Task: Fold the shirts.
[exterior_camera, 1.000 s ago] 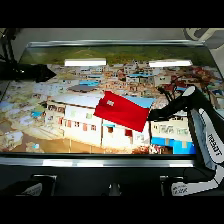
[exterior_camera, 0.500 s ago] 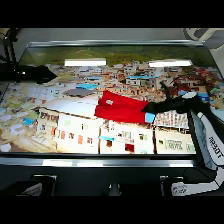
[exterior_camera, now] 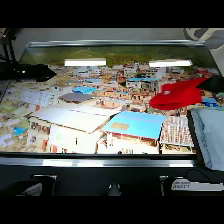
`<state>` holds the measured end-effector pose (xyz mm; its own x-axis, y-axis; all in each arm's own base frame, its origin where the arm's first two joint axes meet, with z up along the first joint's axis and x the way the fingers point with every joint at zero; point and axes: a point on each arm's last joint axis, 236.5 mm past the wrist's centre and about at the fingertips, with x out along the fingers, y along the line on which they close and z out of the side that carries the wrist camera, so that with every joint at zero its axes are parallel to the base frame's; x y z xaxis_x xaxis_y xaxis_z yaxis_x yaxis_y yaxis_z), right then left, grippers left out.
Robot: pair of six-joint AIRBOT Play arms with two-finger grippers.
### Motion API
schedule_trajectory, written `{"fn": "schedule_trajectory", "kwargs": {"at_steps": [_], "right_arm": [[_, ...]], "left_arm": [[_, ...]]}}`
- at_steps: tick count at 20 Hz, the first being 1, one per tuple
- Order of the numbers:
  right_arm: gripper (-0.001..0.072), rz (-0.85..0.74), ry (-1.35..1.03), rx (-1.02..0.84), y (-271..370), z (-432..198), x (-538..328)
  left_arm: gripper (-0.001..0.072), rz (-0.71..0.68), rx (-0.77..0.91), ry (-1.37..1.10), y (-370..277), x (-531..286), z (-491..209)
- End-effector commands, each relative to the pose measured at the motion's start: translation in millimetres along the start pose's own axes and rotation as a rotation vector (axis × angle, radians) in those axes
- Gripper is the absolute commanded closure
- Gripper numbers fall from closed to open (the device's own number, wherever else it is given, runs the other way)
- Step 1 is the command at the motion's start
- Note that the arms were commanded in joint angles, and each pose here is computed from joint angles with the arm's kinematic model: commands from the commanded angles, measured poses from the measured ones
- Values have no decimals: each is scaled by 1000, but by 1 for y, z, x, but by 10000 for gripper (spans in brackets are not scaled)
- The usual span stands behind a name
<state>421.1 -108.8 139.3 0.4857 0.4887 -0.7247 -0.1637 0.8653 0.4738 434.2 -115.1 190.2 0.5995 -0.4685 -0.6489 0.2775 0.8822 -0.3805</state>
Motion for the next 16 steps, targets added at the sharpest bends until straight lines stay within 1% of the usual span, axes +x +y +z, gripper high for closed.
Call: {"fn": "schedule_trajectory", "kwargs": {"at_steps": [1,4,7,10,12,13,16], "right_arm": [[691,-130,-8,110,-38,-20,-74],[691,-163,-8,211,-55,-47,-112],[691,-270,-38,280,-71,-67,-149],[691,-437,-6,371,-94,-100,-183],[691,-567,83,436,-107,-131,-198],[691,-582,126,468,-110,-146,-195],[691,-542,293,573,-108,-206,-166]], "left_arm": [[682,-4,42,7,-2,4,-3],[681,-26,73,37,-12,17,-17],[682,-43,94,32,-24,33,-24],[682,-64,126,32,-39,46,-33],[682,-78,140,36,-48,49,-35],[682,-82,145,33,-52,50,-35],[682,-85,148,27,-54,50,-34]]}}
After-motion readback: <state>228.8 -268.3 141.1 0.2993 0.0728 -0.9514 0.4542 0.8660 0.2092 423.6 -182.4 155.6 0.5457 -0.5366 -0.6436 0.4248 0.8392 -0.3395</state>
